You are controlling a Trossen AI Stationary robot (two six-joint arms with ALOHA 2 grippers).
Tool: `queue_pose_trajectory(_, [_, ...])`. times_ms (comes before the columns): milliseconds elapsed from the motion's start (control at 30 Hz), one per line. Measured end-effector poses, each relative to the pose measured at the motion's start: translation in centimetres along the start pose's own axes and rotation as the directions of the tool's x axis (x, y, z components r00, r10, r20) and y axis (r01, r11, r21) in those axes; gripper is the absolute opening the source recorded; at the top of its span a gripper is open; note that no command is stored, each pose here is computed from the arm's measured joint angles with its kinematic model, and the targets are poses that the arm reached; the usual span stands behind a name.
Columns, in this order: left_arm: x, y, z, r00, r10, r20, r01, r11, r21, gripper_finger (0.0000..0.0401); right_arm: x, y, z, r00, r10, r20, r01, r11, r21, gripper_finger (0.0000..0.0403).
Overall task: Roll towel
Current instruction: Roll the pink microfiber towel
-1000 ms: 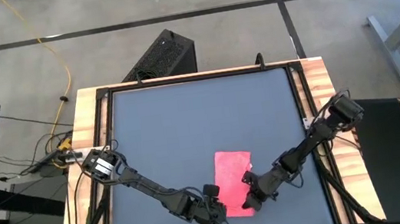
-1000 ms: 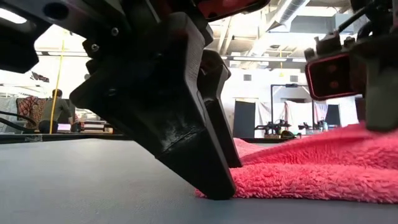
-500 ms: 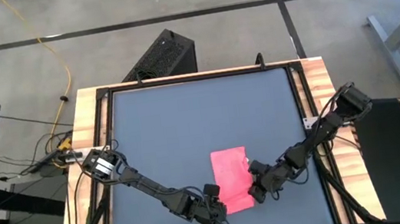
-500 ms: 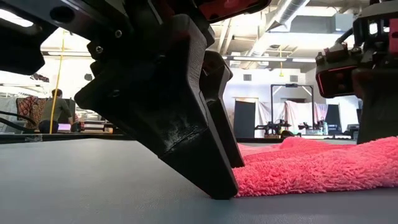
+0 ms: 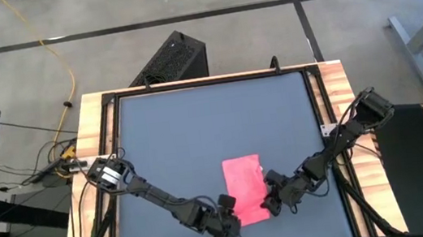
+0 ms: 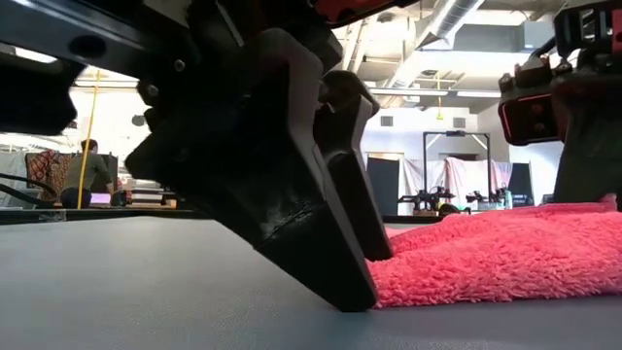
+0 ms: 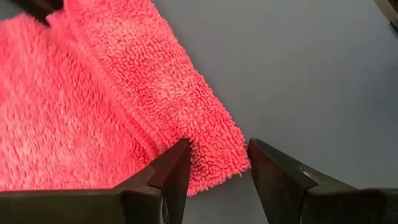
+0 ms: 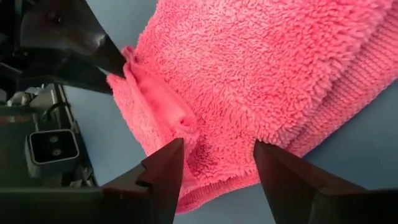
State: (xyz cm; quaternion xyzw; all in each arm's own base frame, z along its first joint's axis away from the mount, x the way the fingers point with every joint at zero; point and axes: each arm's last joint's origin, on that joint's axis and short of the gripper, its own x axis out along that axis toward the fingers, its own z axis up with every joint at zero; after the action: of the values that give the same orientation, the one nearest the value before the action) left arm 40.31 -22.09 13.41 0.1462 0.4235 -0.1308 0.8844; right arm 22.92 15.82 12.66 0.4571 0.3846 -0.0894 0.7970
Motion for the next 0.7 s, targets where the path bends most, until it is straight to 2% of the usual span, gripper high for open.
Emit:
queue_pose_trajectory(167, [0.2,0.4,0.2,1.0,-0.008,0.021,0.007,0.999,0.035,0.0153,0.0,0.2,0.3,0.997,0.009,0.076,-0.008,1.0,-0.02,0.0212])
queue_pose_trajectory(300, [0.3,0.8,0.2,1.0,-0.02,0.023,0.019,0.999,0.038,0.0153,0.0,0.8,0.7,0.992,0.071,0.102,-0.067,0.997,-0.042,0.0209])
queue_pose_trajectory(700, [0.4,1.3,0.2,0.999,-0.041,0.016,0.041,0.999,0.033,0.0153,-0.3,1.3,-0.3,0.99,0.114,0.081,-0.109,0.992,-0.06,0.0208])
